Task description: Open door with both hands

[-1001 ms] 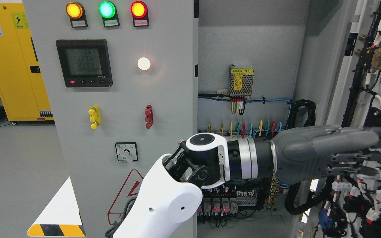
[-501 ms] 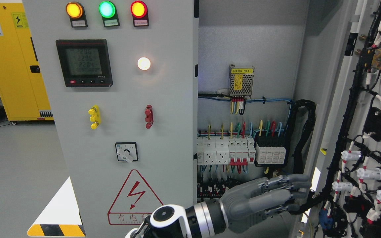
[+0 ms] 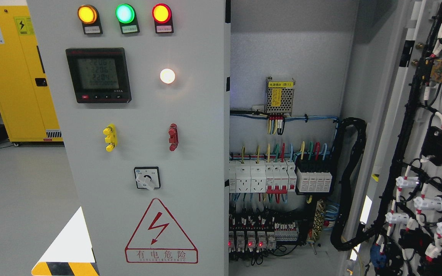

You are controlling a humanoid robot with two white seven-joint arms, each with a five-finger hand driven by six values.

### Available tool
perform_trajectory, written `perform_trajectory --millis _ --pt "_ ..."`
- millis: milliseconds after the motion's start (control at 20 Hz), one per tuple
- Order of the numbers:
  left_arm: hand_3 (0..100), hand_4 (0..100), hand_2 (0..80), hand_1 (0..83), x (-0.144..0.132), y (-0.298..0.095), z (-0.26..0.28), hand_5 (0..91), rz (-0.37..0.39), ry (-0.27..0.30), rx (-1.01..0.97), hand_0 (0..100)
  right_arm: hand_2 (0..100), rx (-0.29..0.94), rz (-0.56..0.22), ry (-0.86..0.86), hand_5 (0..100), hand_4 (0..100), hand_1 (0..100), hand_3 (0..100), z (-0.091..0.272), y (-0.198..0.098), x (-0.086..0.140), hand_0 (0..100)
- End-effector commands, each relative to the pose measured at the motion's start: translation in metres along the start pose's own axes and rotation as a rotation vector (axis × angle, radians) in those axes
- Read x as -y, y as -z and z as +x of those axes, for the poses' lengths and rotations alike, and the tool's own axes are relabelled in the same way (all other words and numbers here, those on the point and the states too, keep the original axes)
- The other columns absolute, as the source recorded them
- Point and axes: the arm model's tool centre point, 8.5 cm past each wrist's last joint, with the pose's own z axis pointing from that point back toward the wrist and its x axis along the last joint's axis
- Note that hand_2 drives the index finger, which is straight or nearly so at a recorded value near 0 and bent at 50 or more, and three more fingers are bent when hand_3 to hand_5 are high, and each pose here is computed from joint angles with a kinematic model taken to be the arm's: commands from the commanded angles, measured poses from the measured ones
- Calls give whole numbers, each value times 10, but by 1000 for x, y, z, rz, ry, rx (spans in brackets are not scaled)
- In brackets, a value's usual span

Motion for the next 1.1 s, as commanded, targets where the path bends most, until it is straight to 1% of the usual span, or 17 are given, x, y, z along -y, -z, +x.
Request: perform_trajectory --millis 0,150,200,300,350,451,551,601,651,701,801,851,901,951,1051 --pt "0 0 0 556 -2 -151 -156 0 167 -90 -436 120 40 22 -1 1 0 0 500 0 15 -1 1 0" --pt "0 0 0 556 4 -198 -218 0 282 -165 -534 120 40 21 1 1 0 0 500 0 14 -1 0 0" --pt "0 0 0 556 11 -210 -234 0 309 -186 -559 120 40 18 -1 1 0 0 500 0 13 -1 0 0" --pt "0 0 0 556 29 -234 -263 0 361 -247 -629 120 40 15 3 1 0 0 500 0 11 0 -2 0" --pt "0 0 0 556 42 -248 -278 0 401 -281 -673 120 40 15 3 1 0 0 500 0 11 0 -2 0" --pt "0 0 0 556 57 -277 -298 0 512 -311 -764 120 40 13 4 1 0 0 500 0 10 0 -3 0" --pt "0 0 0 556 73 -295 -311 0 597 -350 -837 120 40 14 10 1 0 0 500 0 9 0 -6 0" --pt "0 0 0 556 76 -303 -314 0 646 -375 -855 120 40 11 20 1 0 0 500 0 7 0 -11 0" --pt "0 0 0 556 81 -309 -317 0 697 -410 -869 120 40 8 27 1 0 0 500 0 5 0 -15 0" --pt "0 0 0 556 88 -319 -322 0 763 -463 -894 120 40 4 32 1 0 0 500 0 3 0 -19 0" --pt "0 0 0 556 96 -335 -327 0 862 -558 -957 120 40 -1 38 1 0 0 500 0 0 0 -23 0" --pt "0 0 0 556 98 -341 -328 0 891 -582 -975 120 40 -7 37 -1 0 0 500 0 -4 0 -24 0" --pt "0 0 0 556 98 -342 -328 0 899 -586 -977 120 40 -15 36 -1 0 0 500 0 -9 0 -23 0" --pt "0 0 0 556 99 -344 -328 0 898 -587 -982 120 40 -18 35 -1 0 0 500 0 -11 0 -22 0" --pt "0 0 0 556 110 -352 -331 0 900 -607 -1010 120 40 -22 45 -1 0 0 500 0 -15 0 -24 0"
